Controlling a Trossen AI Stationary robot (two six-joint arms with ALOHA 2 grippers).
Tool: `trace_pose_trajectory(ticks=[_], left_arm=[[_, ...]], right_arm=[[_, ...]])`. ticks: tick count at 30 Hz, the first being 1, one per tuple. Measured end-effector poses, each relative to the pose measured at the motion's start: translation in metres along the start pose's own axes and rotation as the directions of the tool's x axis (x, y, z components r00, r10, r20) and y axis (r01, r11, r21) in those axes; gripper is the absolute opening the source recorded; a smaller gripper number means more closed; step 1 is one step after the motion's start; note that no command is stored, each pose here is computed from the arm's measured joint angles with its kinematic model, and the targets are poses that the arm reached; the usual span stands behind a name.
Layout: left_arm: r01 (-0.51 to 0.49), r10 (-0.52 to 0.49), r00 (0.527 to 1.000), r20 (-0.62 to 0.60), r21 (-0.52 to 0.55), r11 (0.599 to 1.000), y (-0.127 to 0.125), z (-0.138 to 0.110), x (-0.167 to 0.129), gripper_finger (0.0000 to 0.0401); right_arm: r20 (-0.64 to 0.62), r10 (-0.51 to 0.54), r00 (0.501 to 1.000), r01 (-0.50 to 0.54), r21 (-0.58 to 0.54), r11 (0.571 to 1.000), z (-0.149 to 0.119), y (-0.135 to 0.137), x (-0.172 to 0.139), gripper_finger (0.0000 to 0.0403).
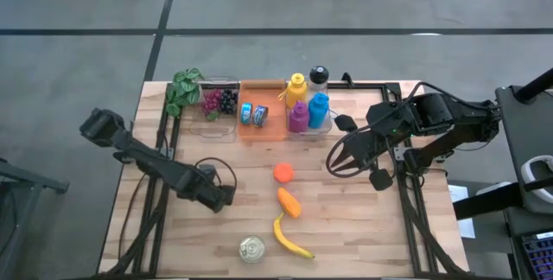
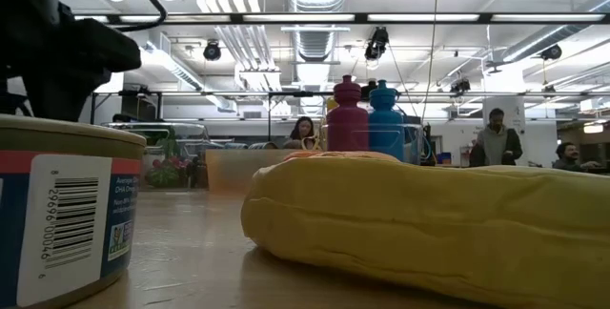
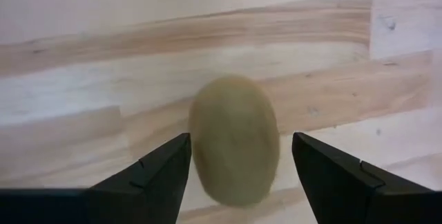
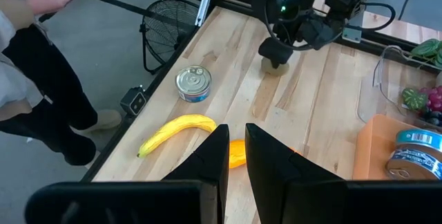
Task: Pick & Place Food Item
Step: Put the kiwi into the left transparent bin
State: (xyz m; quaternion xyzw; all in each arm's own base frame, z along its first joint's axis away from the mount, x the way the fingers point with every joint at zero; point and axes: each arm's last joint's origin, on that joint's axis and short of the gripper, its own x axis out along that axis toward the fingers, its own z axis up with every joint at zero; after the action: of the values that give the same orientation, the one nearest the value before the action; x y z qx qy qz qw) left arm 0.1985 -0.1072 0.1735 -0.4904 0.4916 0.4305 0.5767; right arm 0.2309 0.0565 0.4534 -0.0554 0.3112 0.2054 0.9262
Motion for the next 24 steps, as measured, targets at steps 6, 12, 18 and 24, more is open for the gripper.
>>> trace_pose_trajectory(ticks=[6,12,18,24], left_arm=[[-0.047,0.047,0.999,0.018,0.010,0.999,-0.004,0.002,0.013,0.0254],[-0.061,0.062,0.998,0.022,-0.012,0.998,-0.007,0.001,0.021,0.0247],[-0.059,0.059,0.998,0.003,-0.013,0.998,-0.008,0.000,0.021,0.0236],[-0.059,0.059,0.998,-0.003,-0.013,0.998,-0.008,0.000,0.021,0.0222]], right_arm=[[0.000,0.000,1.000,0.000,0.002,1.000,0.000,0.000,0.000,0.0043],[0.000,0.000,1.000,0.000,0.001,1.000,0.000,0.000,0.000,0.0043],[-0.001,0.000,1.000,0.000,0.000,1.000,0.000,0.000,0.000,0.0043],[-0.001,0.000,1.000,0.000,0.000,1.000,0.000,0.000,0.000,0.0043]])
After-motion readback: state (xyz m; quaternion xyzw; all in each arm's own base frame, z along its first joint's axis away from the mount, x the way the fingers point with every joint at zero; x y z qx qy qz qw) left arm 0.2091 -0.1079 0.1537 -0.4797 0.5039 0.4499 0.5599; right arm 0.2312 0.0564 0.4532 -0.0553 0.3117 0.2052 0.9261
